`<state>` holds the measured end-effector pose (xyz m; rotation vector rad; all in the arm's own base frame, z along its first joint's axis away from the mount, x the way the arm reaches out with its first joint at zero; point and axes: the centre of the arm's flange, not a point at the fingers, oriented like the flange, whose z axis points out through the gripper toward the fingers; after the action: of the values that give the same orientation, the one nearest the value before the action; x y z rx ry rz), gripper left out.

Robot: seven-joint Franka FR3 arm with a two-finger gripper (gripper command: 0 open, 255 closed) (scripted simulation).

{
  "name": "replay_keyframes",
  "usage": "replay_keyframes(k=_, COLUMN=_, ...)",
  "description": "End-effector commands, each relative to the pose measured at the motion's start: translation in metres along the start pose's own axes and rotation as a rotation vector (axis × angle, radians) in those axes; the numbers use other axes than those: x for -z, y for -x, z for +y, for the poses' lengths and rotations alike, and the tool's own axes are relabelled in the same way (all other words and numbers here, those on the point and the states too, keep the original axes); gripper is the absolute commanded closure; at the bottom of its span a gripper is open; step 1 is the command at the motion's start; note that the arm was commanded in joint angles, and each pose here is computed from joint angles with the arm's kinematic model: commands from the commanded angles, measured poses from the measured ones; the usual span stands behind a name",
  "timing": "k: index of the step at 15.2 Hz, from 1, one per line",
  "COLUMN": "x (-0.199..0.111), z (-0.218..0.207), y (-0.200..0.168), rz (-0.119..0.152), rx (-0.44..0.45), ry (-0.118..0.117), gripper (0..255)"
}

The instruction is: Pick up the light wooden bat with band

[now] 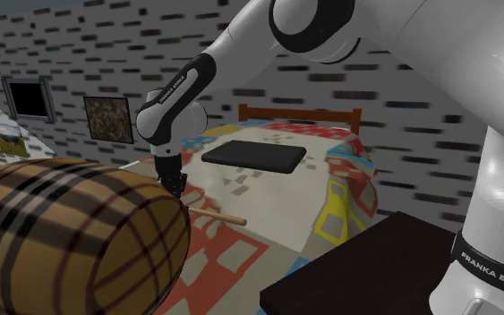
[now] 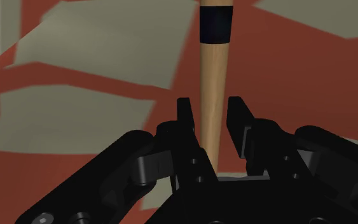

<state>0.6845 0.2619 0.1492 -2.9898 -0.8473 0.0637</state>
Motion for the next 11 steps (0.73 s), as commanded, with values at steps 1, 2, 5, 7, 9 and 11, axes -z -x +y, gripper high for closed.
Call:
replay_keyframes(k=1, x=-0.004, z=-0.004, y=0.001, rz=-0.006, rx=0.004, ry=-0.005, gripper=255)
replay_keyframes(k=2, x=-0.004, z=-0.004, y=0.000, rz=-0.006, rx=0.004, ry=-0.005, gripper=255)
replay_keyframes(k=5, x=-0.004, z=-0.004, y=0.002, rz=-0.006, rx=0.004, ry=-0.005, gripper=255)
replay_keyframes(k=7, x=-0.004, z=-0.004, y=0.000, rz=-0.006, rx=0.004, ry=-0.005, gripper=255)
replay_keyframes(k=9, x=0.006, z=-0.004, y=0.001, rz=-0.006, rx=0.004, ry=-0.005, gripper=255)
replay_keyframes(k=11, x=0.017, z=-0.005, y=0.001, rz=-0.006, rx=0.004, ry=-0.005, gripper=255)
